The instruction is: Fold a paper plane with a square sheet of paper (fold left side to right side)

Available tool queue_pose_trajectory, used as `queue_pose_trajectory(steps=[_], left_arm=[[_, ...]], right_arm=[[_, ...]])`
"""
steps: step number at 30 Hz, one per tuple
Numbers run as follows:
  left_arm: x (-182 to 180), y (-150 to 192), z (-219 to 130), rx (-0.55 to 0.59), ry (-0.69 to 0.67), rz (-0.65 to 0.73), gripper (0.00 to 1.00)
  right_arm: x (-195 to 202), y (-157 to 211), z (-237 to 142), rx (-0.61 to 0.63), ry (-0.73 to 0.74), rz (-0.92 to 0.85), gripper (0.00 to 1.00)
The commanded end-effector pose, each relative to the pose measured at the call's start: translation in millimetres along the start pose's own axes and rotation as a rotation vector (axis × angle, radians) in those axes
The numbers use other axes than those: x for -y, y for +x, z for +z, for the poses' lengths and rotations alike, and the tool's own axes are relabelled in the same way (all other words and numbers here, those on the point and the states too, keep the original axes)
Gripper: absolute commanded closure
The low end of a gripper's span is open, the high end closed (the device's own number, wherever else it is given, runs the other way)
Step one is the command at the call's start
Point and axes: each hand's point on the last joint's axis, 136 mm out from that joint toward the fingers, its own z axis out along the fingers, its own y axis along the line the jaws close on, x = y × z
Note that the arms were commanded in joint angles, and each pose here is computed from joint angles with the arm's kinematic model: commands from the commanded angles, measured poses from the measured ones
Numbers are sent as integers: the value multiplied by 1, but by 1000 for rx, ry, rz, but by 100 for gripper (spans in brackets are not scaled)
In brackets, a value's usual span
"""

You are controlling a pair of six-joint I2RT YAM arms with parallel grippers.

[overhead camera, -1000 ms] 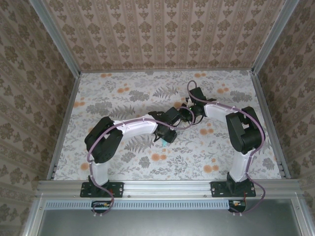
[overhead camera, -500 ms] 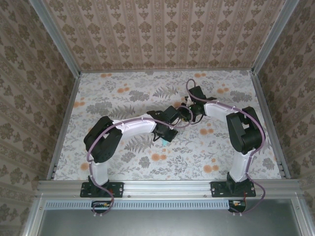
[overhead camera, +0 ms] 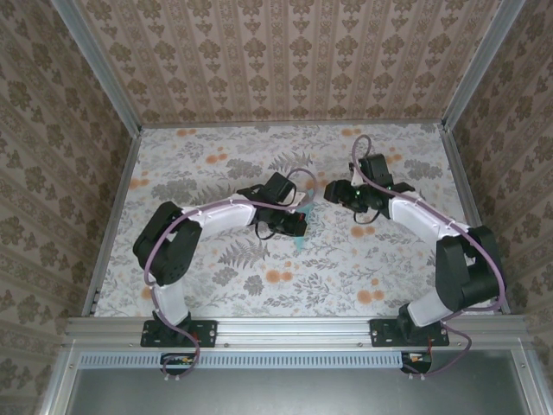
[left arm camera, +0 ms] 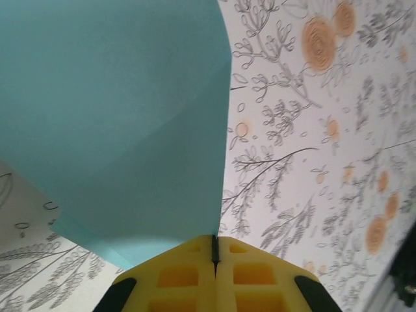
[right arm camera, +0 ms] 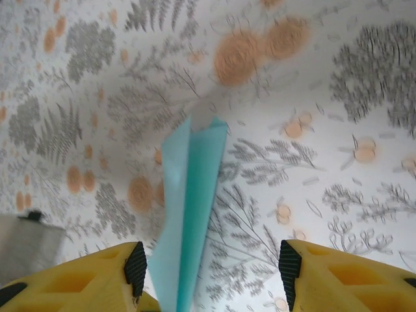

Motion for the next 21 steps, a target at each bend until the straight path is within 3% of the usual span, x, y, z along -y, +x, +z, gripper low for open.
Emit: queue_pose_trajectory(steps=[1, 8, 21], left_arm=[[14, -4, -2, 12, 117, -61, 100], [7, -5, 0, 28, 226, -168, 100], [-13, -5, -8, 82, 357, -258, 100]], right_arm=[[-2, 11, 4, 12, -57, -21, 40], [-6, 42, 20, -33, -105, -59, 40], [-17, 61, 45, -42, -159, -97, 40]])
